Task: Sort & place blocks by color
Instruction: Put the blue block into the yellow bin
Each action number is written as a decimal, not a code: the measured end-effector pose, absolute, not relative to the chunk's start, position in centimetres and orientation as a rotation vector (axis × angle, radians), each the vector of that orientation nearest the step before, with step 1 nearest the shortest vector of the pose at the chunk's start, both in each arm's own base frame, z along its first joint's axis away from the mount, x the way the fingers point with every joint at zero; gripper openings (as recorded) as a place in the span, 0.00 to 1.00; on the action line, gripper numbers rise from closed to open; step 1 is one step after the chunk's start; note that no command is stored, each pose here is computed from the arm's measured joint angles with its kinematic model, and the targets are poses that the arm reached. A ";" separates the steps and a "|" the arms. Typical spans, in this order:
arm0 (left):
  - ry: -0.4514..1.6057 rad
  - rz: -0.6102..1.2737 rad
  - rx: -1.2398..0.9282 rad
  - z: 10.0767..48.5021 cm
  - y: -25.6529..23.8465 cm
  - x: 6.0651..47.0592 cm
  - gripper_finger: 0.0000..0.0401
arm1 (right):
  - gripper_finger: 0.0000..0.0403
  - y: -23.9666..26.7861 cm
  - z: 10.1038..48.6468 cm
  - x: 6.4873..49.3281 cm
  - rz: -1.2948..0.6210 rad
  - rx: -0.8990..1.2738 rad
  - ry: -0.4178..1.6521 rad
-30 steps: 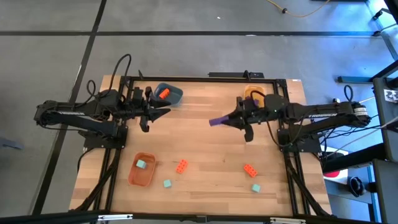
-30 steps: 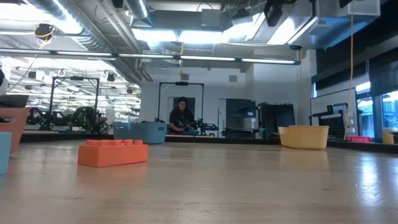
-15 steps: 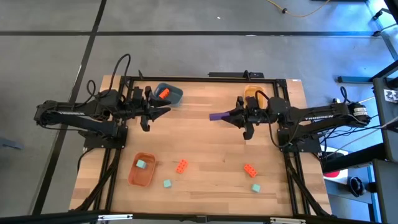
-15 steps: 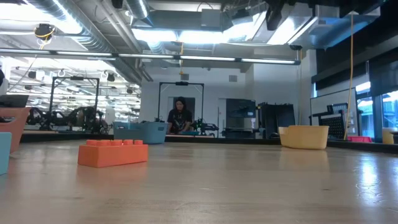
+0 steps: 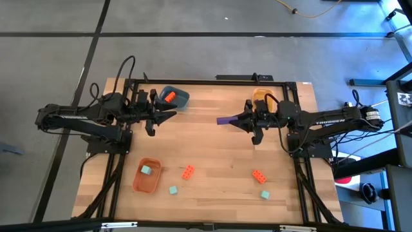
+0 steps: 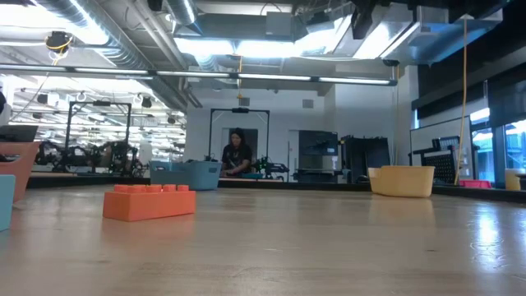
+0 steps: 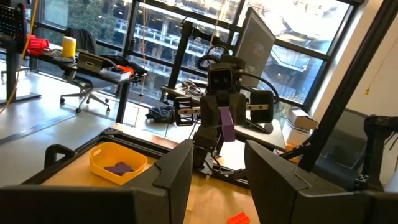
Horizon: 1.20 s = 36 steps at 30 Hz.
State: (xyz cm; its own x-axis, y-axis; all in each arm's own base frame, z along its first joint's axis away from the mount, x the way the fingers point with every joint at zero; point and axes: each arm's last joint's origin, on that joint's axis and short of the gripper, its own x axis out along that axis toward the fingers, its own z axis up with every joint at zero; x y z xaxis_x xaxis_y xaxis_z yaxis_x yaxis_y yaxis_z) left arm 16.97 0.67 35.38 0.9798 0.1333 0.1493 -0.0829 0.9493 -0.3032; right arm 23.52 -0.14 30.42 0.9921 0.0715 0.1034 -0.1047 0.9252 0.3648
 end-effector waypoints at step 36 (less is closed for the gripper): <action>-0.170 0.117 -0.294 35.4 0.7 17.0 0.34 | 0.14 -15.6 20.2 16.5 -1.091 0.376 1.049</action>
